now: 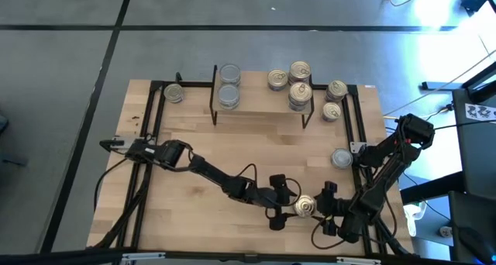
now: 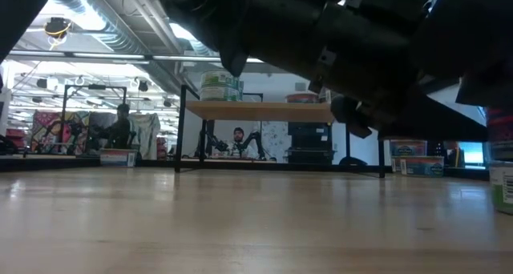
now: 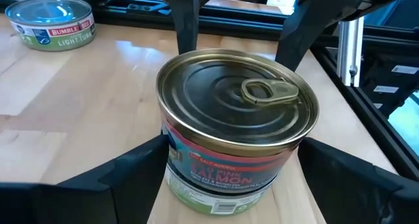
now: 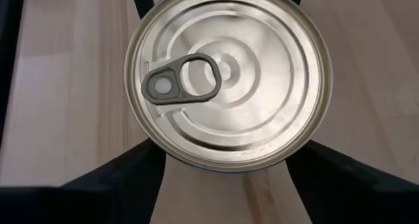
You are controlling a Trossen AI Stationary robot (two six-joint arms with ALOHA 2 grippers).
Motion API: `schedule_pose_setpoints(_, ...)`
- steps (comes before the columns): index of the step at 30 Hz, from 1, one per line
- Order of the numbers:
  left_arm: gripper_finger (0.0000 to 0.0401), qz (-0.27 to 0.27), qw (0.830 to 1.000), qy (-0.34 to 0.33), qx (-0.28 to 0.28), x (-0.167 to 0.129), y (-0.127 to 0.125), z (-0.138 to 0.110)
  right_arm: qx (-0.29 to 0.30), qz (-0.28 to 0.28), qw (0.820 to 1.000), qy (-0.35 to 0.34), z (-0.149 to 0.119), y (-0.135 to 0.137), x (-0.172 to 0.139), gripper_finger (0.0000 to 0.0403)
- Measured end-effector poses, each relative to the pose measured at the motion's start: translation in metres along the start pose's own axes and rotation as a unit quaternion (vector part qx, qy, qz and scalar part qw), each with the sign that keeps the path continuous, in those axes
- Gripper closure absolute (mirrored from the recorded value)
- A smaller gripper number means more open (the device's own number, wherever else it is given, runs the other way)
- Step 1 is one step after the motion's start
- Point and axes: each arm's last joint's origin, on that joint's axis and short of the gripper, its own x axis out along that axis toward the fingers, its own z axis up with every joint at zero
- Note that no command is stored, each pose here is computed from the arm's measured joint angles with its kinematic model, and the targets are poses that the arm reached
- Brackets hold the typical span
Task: Stack canned seafood by type on shelf
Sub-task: Stack the blue pink tuna can on top of the blue pink tuna can on the shelf
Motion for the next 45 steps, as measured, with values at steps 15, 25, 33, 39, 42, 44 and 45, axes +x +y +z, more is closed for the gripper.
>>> schedule_pose_setpoints(15, 0.0067, 0.027, 0.995, 0.098, 0.007, -0.026, -0.006, 0.017, 0.001, 0.004, 1.0, -0.025, 0.035, -0.001, 0.009, 0.0104)
schedule_pose_setpoints(25, 0.0067, 0.076, 0.977, 0.198, -0.008, -0.036, -0.01, -0.009, -0.011, 0.017, 0.998, -0.054, 0.07, -0.013, 0.038, 0.0105)
schedule_pose_setpoints(33, 0.0068, 0.116, 0.962, 0.245, -0.018, -0.044, -0.011, -0.017, -0.02, 0.003, 1.0, -0.022, 0.073, -0.023, 0.056, 0.0105)
schedule_pose_setpoints(39, 0.0068, 0.13, 0.955, 0.267, -0.018, -0.05, -0.014, -0.019, -0.037, -0.005, 0.999, 0.003, 0.068, -0.025, 0.055, 0.0105)
schedule_pose_setpoints(42, 0.0068, 0.132, 0.952, 0.277, -0.009, -0.056, -0.016, -0.016, -0.041, -0.002, 0.999, 0.012, 0.068, -0.026, 0.054, 0.0105)
schedule_pose_setpoints(44, 0.0068, 0.138, 0.947, 0.291, 0.004, -0.066, -0.017, -0.011, -0.045, 0.0, 0.999, 0.012, 0.073, -0.025, 0.047, 0.0105)
schedule_pose_setpoints(45, 0.0068, 0.141, 0.946, 0.293, 0.008, -0.07, -0.019, -0.007, -0.05, 0.002, 0.999, 0.01, 0.077, -0.025, 0.043, 0.0105)
